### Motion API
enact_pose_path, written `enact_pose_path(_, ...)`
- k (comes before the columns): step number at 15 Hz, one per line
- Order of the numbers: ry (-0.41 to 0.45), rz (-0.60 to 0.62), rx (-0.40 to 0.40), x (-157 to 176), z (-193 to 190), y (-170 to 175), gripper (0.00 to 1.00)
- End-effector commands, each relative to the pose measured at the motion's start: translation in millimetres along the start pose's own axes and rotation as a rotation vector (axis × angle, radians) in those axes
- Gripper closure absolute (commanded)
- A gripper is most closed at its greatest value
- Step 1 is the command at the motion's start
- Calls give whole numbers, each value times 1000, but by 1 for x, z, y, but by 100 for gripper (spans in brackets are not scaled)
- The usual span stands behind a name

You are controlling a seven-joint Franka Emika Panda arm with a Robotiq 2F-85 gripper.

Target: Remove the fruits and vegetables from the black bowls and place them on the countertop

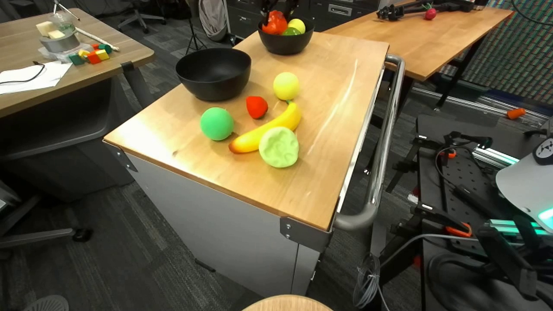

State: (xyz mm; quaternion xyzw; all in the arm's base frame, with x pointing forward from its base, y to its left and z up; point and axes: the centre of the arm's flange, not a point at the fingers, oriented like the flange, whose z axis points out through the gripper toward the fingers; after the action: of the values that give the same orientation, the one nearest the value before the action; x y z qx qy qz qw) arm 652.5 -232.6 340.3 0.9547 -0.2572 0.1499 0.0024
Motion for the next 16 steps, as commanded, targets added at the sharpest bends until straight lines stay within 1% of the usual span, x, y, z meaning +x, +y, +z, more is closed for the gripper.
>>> enact_pose_path(1, -31, -95, -65, -14, -64, -6, 45)
enact_pose_path(4, -43, -174, -59, -34, -122, -14, 45)
enact_pose_path(6, -23, -243, -80, -54, -156, -21, 45)
enact_pose_path(7, -7, -275, -104, -67, -171, -25, 45)
enact_pose_path(8, 9, -315, -142, -80, -174, -28, 45)
enact_pose_path(9, -3, -349, -140, -90, -174, -29, 45)
enact_pose_path(12, -75, -411, -54, -124, -163, -34, 45)
enact_pose_path(16, -155, -497, -3, -158, -126, -33, 45)
